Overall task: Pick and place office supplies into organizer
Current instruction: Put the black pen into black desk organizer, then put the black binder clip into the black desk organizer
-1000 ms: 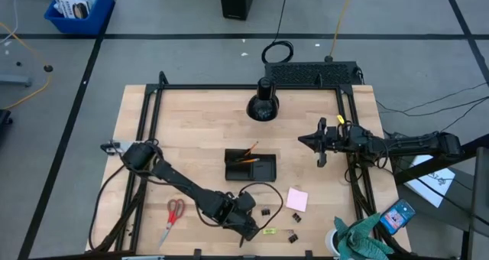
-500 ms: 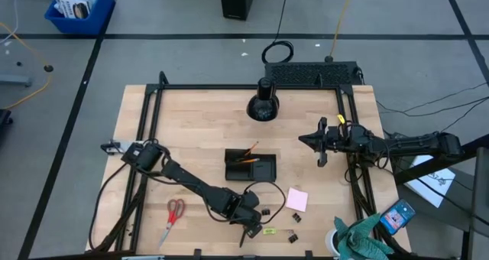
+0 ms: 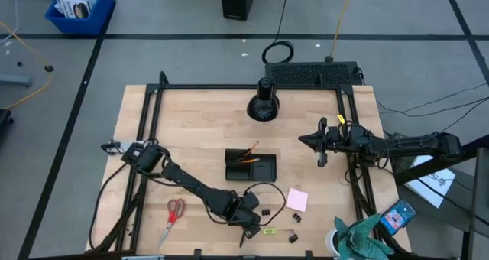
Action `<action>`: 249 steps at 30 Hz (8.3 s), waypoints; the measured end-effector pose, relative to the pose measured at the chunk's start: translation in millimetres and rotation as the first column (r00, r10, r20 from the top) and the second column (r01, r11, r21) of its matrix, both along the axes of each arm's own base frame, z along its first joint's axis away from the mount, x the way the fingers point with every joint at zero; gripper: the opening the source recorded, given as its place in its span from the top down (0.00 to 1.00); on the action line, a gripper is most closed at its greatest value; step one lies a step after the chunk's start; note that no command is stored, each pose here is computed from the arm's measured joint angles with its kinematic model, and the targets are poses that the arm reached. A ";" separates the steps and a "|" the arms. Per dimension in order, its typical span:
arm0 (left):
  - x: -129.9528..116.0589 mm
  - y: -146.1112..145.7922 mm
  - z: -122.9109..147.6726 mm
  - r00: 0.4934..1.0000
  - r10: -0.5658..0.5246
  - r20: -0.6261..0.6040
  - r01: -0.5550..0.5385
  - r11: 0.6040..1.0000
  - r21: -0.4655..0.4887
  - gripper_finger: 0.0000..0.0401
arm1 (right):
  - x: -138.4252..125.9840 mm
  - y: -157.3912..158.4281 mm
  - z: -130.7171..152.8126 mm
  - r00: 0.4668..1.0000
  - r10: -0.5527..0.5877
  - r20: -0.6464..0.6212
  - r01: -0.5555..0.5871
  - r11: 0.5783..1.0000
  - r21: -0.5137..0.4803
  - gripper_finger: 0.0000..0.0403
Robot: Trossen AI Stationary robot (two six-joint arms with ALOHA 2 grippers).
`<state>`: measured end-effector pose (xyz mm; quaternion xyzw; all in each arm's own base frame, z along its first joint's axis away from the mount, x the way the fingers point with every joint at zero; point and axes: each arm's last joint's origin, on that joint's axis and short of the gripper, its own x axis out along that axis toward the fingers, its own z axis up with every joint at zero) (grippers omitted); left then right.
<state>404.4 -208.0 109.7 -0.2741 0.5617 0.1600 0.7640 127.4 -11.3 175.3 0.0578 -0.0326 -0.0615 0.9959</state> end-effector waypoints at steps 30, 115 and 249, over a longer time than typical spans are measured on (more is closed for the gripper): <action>-5.7 -13.8 10.5 0.897 -0.438 0.055 0.418 0.882 0.219 0.91 | 0.1 -0.1 -2.9 0.999 -0.005 -0.033 0.005 1.000 -0.021 0.98; -109.9 208.5 41.6 0.621 -0.369 0.691 0.007 0.885 0.466 0.95 | 0.2 -0.2 -3.0 0.999 -0.009 -0.038 0.007 0.999 -0.050 0.98; -210.6 231.3 61.9 0.631 -0.534 0.563 -0.258 0.540 0.801 0.92 | 156.8 166.5 -22.2 0.600 0.366 -0.711 -0.381 0.913 0.149 0.48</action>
